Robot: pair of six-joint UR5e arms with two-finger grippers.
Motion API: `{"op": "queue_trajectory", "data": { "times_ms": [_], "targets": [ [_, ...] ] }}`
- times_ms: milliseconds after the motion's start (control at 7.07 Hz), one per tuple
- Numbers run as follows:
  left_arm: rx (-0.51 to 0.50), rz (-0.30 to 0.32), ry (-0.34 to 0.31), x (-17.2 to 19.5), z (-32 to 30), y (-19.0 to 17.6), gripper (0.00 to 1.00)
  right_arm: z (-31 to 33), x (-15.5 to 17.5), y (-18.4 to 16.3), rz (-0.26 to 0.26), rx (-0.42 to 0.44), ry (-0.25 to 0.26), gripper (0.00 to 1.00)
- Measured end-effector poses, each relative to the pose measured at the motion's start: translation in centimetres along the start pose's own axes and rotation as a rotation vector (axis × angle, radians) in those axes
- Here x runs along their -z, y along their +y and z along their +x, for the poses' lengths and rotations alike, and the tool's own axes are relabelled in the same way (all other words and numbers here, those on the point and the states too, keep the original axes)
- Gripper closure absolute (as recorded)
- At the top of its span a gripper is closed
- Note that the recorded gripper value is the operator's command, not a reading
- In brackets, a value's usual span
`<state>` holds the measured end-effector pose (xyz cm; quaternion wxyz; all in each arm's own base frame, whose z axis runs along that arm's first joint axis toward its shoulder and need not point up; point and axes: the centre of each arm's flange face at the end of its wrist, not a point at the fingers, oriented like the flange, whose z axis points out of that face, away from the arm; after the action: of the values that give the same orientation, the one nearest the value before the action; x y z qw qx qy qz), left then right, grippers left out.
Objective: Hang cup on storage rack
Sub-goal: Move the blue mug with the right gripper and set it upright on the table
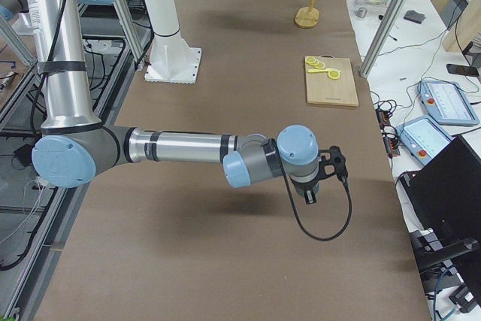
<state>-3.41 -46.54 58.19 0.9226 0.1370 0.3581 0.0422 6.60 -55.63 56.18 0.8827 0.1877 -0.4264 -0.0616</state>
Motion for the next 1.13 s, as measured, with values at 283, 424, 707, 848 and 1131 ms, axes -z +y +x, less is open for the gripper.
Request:
{"op": "queue_trajectory", "data": {
  "times_ms": [283,424,707,848,1131],
  "targets": [
    [-0.005,0.009,0.001,0.1,0.1,-0.1,0.02,-16.4,-3.4,-8.0,-0.008,0.175,-0.100,1.00],
    [-0.008,0.010,0.002,0.1,0.2,-0.2,0.02,-26.2,-6.4,-10.5,-0.023,0.220,-0.144,1.00],
    [-0.007,0.007,0.002,-0.4,-0.1,-0.2,0.02,-43.4,-13.2,-9.3,-0.040,0.314,-0.161,1.00],
    [-0.009,0.007,0.002,-0.7,-0.4,-0.2,0.02,-49.8,-15.8,-7.8,-0.039,0.337,-0.164,1.00],
    [-0.009,0.006,0.002,-1.1,-0.8,0.0,0.02,-58.6,-18.1,-5.7,-0.031,0.325,-0.168,1.00]
  ]
}}
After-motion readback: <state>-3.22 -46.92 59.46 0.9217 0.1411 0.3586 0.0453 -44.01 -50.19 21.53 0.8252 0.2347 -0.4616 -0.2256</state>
